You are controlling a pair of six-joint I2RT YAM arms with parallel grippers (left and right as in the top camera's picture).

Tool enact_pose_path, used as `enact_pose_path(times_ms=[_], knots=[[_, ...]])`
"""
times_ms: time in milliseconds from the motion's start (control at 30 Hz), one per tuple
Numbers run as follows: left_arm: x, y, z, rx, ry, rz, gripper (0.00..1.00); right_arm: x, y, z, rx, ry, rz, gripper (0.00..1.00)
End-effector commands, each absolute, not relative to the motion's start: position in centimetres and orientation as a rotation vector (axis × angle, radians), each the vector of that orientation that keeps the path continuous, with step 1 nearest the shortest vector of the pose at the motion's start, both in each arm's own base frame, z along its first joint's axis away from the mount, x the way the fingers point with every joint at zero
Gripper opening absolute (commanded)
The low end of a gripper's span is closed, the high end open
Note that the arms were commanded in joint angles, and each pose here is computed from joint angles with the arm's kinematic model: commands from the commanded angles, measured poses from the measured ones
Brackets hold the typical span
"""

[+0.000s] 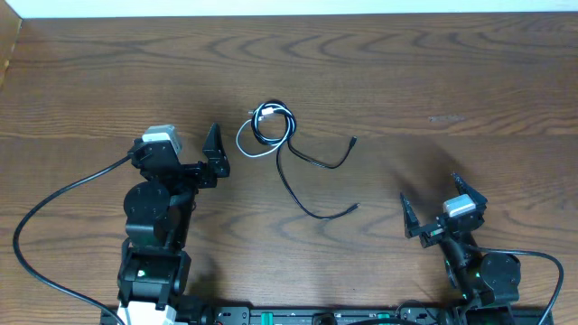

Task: Untangle cables
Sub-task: 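Move the left gripper forward toward the left side of the cable bundle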

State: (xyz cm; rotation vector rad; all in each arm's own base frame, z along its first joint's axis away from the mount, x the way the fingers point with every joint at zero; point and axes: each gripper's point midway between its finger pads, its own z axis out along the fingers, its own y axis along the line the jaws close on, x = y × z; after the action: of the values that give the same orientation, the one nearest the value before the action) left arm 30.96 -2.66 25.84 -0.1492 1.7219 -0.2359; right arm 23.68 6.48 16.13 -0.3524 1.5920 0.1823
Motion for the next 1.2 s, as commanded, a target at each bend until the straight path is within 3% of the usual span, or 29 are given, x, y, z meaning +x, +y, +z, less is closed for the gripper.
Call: enact_pose_path(times_ms=[0,1167], knots=[[31.1,-2.8,26.5,-0.136,1.706,-0.235,0.98,23.8,6.2,15.9,-0.333,1.603,0.180,0.99],[36.0,-3.3,23.7,-0.138,1.736,-0.233,0.98,23.8,6.2,15.9,-0.333,1.603,0.180,0.99]])
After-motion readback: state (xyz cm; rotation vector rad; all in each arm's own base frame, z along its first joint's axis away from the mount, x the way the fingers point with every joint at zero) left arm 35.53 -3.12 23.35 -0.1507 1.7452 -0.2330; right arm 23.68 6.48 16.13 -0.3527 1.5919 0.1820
